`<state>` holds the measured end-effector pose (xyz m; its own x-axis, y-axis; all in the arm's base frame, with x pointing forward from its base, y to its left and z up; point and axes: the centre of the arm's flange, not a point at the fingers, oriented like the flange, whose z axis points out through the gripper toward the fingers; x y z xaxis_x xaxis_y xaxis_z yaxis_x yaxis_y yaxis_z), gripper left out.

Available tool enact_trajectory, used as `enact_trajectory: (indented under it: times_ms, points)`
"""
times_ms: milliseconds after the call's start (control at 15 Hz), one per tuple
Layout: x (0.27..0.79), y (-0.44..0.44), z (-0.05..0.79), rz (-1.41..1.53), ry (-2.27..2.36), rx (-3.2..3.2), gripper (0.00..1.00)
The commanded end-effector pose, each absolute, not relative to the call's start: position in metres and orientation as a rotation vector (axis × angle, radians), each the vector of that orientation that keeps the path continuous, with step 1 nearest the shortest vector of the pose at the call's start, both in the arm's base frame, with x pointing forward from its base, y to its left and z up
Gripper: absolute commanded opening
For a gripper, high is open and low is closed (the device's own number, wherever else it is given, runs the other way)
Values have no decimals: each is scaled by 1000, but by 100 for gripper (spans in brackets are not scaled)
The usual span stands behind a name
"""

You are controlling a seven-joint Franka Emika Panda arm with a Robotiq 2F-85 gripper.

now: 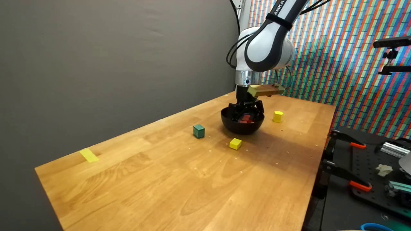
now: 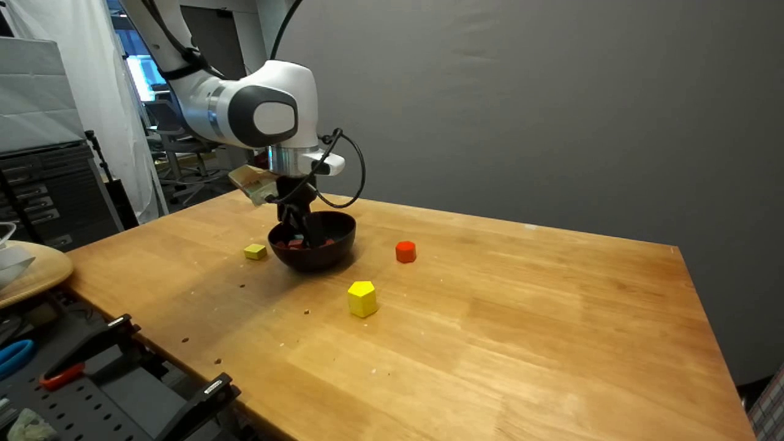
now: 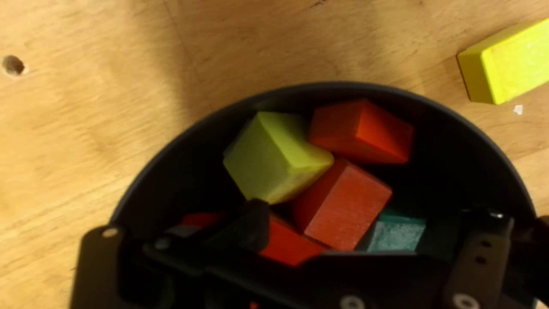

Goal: Remove all the blocks from the black bowl and place them on the table

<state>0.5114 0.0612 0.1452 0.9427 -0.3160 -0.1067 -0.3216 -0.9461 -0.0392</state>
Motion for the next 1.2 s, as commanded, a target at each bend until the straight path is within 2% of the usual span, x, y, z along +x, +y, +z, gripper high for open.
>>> enact_trajectory:
  times_ms: [0,533,933,1133]
  points:
    - [492,69,147,115,592,-3051,100]
    - [483,114,158,-126,1091,-3149,100]
    - [496,129,131,-115,1422,-2978,100]
    - [505,121,130,-114,1522,-2894,96]
